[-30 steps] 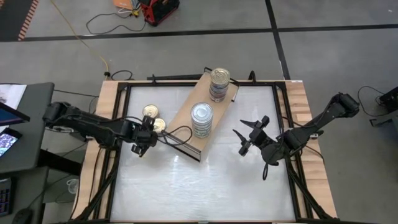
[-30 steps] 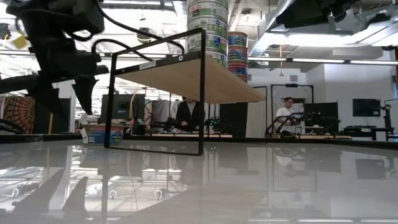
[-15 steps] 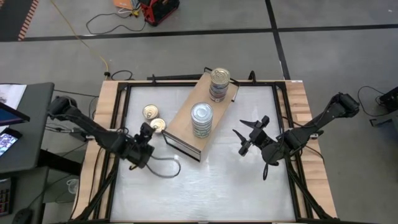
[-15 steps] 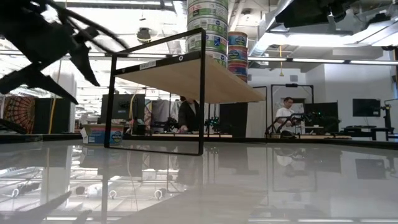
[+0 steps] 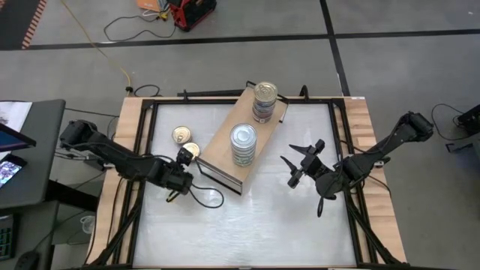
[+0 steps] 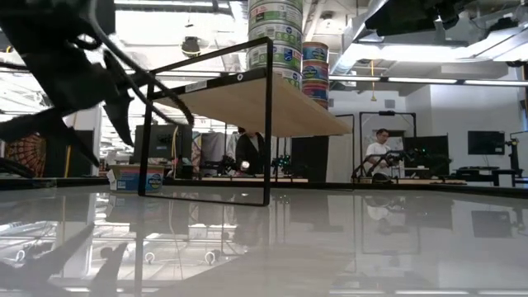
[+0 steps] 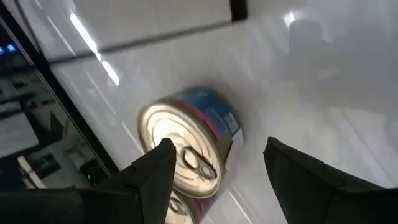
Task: Stack canned seafood by type on shelf
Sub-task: Stack the blue tuna can on top of the other blue tuna can
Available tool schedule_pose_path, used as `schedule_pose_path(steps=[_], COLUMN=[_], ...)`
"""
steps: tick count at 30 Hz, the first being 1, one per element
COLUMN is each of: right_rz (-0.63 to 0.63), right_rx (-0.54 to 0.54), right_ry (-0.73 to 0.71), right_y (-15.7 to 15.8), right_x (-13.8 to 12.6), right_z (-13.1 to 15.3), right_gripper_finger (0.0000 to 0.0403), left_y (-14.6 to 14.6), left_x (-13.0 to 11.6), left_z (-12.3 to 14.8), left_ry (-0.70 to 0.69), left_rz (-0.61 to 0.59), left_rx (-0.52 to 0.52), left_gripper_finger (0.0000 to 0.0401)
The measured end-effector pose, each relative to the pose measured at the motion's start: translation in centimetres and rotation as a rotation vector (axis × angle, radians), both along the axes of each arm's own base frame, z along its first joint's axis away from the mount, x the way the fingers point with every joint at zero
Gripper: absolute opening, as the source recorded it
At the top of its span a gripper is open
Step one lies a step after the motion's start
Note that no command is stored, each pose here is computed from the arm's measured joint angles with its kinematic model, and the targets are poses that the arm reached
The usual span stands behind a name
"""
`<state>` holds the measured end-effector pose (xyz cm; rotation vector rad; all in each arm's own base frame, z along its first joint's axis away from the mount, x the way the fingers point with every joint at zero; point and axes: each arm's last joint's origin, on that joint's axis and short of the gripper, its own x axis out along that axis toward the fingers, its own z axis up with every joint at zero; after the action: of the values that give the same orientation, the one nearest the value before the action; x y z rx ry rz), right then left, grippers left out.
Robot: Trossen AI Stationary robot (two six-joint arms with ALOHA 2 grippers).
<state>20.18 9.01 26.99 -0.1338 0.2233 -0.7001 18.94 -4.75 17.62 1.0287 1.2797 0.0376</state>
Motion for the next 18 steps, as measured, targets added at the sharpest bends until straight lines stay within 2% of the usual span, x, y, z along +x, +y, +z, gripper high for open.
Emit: schedule_pose_path(steps=[12, 15, 18], right_rz=[0.000, 0.000, 0.000], right_rx=[-0.002, -0.002, -0.002], right_ry=[0.002, 0.002, 0.002], right_y=[0.0, 0.0, 0.0], right_x=[0.0, 0.0, 0.0], right_z=[0.0, 0.0, 0.0], right_gripper_finger=[0.0254, 0.0254, 0.0254], left_y=[1.4, 1.4, 1.3], left_x=[1.4, 1.5, 1.6], left_z=[-2.7, -3.1, -3.3], left_ry=[0.111, 0.121, 0.125], left_rz=[0.100, 0.106, 0.122], left_rx=[0.056, 0.058, 0.052], left_gripper_finger=[0.0229, 0.0205, 0.0163])
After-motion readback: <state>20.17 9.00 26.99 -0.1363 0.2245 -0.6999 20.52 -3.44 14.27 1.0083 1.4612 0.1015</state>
